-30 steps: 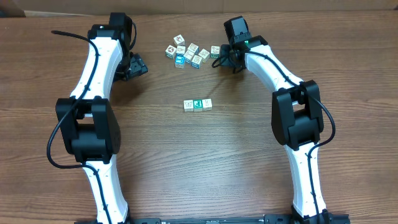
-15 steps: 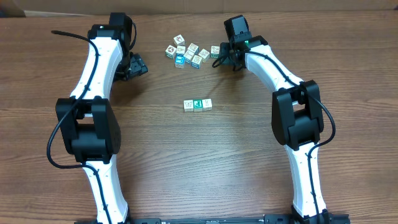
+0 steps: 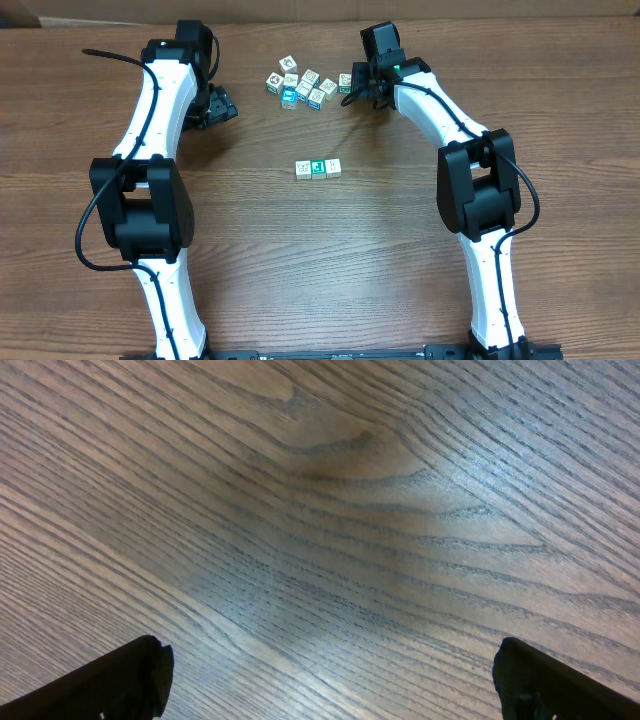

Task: Form a horizontal line
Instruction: 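Position the right gripper over the yellow K block in the cluster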

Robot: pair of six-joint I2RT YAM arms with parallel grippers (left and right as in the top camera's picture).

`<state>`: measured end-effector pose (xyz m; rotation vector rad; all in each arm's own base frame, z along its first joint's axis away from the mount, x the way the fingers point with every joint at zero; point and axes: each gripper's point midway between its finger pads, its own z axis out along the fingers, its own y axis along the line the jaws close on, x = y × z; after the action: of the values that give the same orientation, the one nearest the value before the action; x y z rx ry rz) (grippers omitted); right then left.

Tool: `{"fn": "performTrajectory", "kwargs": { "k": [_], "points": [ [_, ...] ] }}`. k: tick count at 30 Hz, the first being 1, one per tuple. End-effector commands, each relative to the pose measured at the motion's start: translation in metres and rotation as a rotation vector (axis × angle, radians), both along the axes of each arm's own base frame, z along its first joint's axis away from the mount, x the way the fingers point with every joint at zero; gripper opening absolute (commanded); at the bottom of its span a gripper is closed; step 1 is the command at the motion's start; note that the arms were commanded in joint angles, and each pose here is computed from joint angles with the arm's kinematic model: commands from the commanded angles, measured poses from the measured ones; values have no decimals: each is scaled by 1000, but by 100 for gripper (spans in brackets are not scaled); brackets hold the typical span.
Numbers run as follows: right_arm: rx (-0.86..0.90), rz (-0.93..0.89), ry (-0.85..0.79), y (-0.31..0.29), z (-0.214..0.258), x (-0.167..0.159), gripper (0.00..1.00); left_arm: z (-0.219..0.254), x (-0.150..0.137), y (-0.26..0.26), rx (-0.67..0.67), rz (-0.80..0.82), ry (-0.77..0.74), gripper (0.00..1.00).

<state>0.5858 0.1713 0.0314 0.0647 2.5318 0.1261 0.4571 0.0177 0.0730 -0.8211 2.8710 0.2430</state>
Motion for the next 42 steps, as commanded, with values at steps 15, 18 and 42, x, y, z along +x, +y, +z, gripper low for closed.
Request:
{"fn": "performTrajectory", "kwargs": {
  "k": [15, 18, 42],
  "points": [
    [-73, -59, -3, -23, -6, 4, 47, 15, 5, 0, 9, -7, -39, 100],
    [-77, -60, 9, -25, -8, 1, 41, 15, 5, 0, 9, -7, -39, 100],
    [-48, -30, 44, -19, 12, -12, 25, 15, 5, 0, 9, -7, -39, 100]
  ]
}}
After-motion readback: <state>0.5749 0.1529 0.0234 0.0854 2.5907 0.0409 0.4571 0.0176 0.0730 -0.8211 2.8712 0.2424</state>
